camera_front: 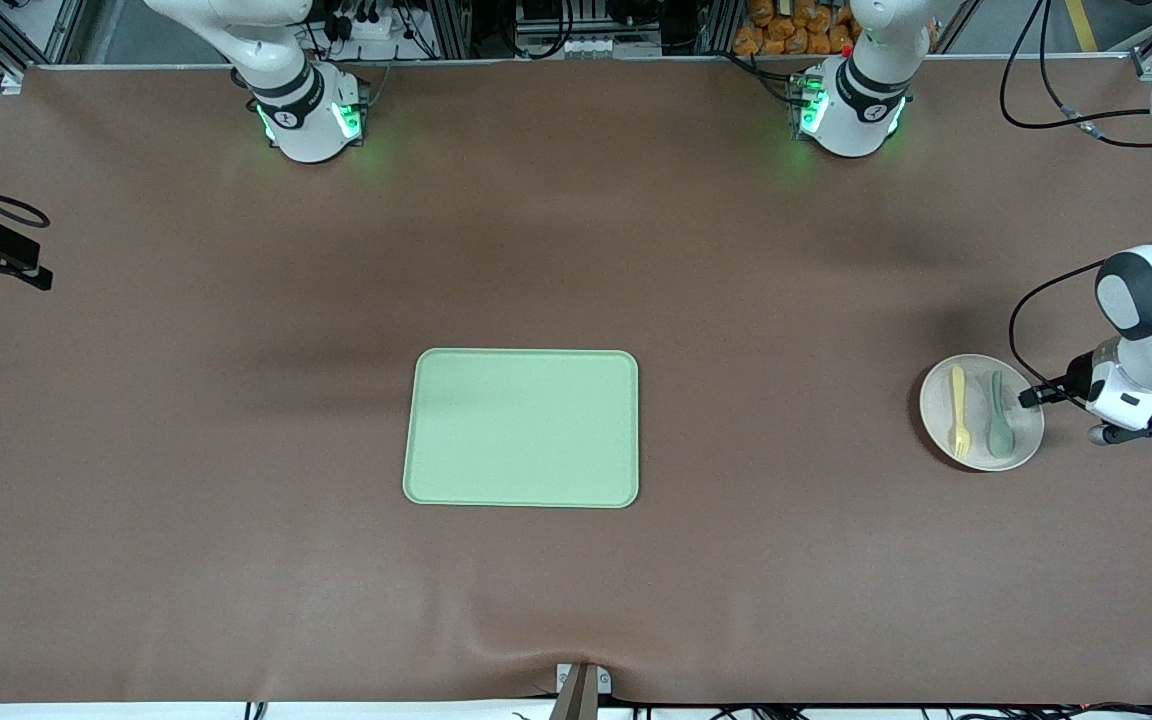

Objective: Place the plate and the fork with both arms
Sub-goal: 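Close the left gripper on the plate rim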

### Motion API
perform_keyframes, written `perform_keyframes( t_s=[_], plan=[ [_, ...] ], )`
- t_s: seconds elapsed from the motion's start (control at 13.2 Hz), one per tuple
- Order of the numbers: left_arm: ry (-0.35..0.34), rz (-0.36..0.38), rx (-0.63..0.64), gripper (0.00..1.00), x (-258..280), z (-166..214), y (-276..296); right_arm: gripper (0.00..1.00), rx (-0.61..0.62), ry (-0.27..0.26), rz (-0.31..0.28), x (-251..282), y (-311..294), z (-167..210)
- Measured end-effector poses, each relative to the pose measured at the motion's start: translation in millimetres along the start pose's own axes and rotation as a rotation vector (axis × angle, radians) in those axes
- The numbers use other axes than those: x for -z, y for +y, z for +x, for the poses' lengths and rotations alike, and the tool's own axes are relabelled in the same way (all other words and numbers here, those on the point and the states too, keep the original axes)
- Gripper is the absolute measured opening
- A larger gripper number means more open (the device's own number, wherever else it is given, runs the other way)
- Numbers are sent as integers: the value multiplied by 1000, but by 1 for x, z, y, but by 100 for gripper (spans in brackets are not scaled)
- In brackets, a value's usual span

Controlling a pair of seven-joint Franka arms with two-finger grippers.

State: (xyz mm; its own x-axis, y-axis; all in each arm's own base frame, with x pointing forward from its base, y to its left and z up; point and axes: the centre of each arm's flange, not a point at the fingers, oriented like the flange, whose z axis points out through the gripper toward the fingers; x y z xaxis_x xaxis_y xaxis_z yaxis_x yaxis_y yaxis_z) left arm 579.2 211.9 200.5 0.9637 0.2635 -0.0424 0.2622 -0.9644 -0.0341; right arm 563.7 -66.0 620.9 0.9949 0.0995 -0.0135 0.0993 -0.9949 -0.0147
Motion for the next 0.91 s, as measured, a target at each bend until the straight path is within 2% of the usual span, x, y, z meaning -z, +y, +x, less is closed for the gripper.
perform_keyframes(
  t_s=[0.08,0.15,0.38,0.45,0.53,0.68,0.91],
  plan=[
    [-4,-1,0,47,-3,0,0,100,0,0,0,0,0,0],
    [-6,-1,0,47,-4,0,0,100,0,0,0,0,0,0],
    [-9,-2,1,16,-7,0,0,100,0,0,0,0,0,0],
    [-10,-3,3,16,-8,0,-2,100,0,0,0,0,0,0],
    [-7,-4,5,10,-6,1,-2,100,0,0,0,0,0,0],
    [-2,-5,6,7,-3,1,-3,100,0,0,0,0,0,0],
    [-2,-6,5,7,-3,2,-3,100,0,0,0,0,0,0]
  ],
)
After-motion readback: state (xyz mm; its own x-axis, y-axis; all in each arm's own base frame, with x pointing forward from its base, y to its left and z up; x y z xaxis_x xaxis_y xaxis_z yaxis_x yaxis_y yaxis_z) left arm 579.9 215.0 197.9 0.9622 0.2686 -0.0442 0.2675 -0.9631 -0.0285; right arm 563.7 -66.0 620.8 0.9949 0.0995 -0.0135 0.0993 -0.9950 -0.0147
